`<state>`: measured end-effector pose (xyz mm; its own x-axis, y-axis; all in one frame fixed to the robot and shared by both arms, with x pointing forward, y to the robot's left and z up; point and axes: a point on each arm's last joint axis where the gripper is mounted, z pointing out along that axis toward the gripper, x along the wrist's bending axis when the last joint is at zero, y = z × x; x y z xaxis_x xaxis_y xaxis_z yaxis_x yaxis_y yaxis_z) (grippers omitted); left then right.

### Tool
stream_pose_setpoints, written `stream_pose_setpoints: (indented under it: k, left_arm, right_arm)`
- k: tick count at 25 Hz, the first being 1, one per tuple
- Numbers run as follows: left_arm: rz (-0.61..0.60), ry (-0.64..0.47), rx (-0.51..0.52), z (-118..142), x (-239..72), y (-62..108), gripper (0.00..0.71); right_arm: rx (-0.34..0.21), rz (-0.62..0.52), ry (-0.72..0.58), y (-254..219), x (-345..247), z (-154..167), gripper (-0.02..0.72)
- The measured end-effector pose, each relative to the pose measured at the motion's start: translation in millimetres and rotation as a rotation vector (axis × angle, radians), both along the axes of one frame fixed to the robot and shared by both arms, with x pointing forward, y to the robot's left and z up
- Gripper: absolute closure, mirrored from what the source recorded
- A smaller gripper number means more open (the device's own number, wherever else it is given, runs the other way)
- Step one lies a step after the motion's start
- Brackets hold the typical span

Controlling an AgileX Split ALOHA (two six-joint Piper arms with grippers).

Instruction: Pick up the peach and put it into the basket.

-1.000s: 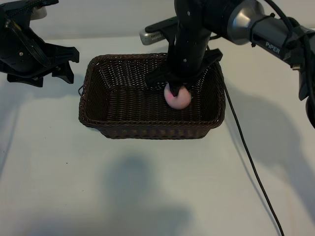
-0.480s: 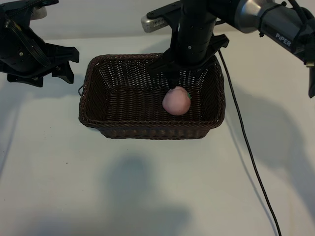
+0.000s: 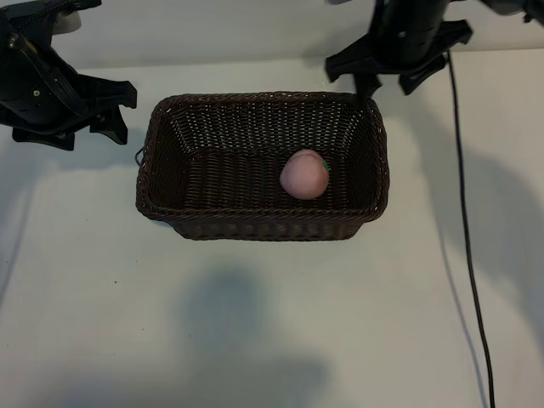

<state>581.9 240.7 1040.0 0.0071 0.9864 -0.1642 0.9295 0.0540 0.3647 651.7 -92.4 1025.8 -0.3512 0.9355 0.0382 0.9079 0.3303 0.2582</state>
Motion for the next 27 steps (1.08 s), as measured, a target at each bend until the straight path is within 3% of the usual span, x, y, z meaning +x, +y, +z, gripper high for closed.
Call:
stream_pose_setpoints:
  k: [6, 27]
  left_arm:
    - [0.0, 0.0, 0.0, 0, 0, 0.0, 0.125]
    - [-0.002, 0.0, 0.001, 0, 0, 0.0, 0.125]
  right_arm:
    - [-0.001, -0.055, -0.009, -27, 11, 4, 0.145]
    - [-0.003, -0.046, -0.011, -28, 12, 4, 0.145]
